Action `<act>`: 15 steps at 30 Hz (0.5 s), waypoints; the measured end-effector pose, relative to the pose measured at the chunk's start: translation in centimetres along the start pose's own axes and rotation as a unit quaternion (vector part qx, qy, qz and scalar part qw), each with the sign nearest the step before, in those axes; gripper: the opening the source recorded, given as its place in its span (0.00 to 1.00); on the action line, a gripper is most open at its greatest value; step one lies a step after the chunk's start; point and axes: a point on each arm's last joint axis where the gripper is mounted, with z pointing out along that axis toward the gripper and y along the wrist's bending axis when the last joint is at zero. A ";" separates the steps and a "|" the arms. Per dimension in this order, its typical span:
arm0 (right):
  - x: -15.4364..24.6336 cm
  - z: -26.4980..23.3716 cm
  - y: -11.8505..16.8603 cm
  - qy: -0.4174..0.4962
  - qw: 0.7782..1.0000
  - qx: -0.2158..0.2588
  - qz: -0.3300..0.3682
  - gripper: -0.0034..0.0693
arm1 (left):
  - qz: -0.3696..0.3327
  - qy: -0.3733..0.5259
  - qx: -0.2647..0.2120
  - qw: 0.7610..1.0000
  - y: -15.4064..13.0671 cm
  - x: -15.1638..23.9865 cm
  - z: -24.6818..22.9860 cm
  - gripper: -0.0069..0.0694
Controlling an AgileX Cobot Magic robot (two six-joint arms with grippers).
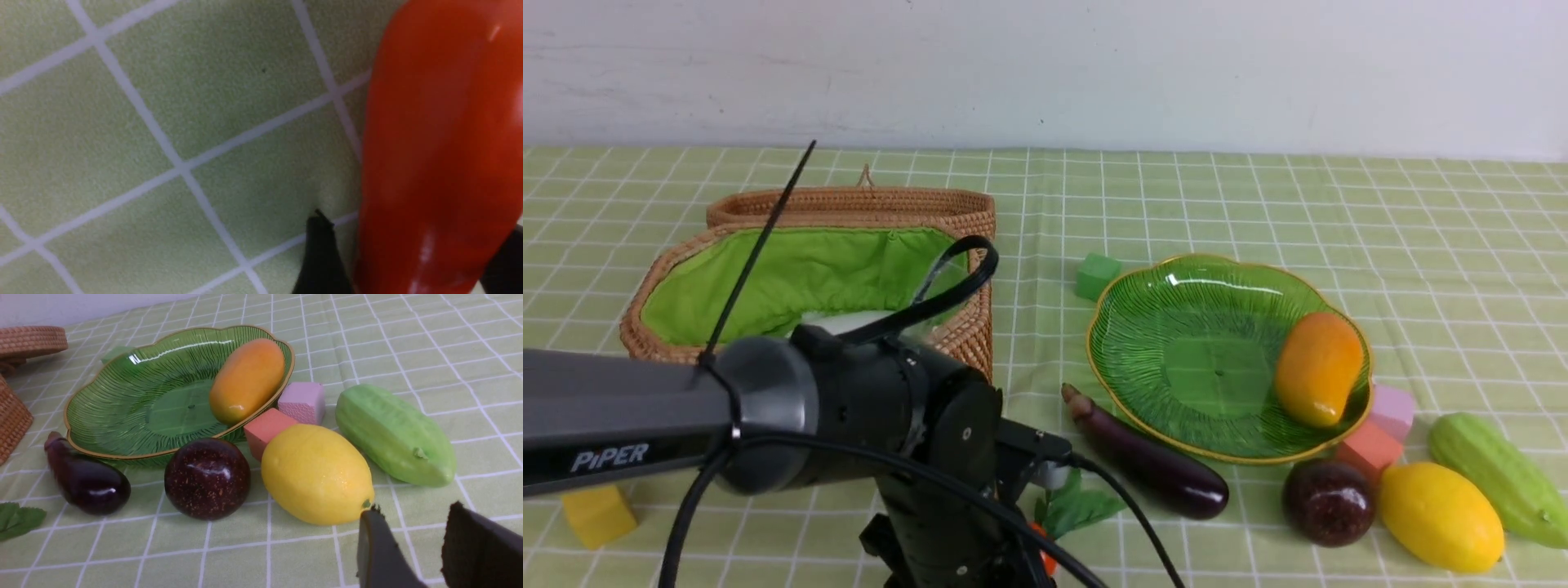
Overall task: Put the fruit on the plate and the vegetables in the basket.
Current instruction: Use the left arm to grab a carrot and put it into the left basket
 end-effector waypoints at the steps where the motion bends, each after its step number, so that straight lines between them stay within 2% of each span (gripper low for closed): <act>1: 0.0 0.0 0.0 0.000 1.000 0.000 0.000 0.38 | 0.007 0.002 -0.002 1.000 0.0 0.1 -0.1 0.63; 4: 0.0 0.0 0.0 0.000 1.000 0.000 0.000 0.38 | 0.019 0.003 -0.003 1.000 0.0 0.3 -0.6 0.44; 8: 0.0 0.0 0.0 0.000 1.000 0.000 0.000 0.38 | 0.037 -0.019 -0.006 0.999 0.0 0.4 -2.6 0.44; 14: 0.0 0.0 0.0 0.000 1.000 0.000 0.000 0.38 | 0.102 -0.162 -0.042 0.981 0.2 0.7 -11.6 0.44; 15: 0.0 0.0 0.0 0.000 1.000 0.000 0.000 0.38 | 0.106 -0.169 -0.047 0.979 0.4 0.8 -11.9 0.44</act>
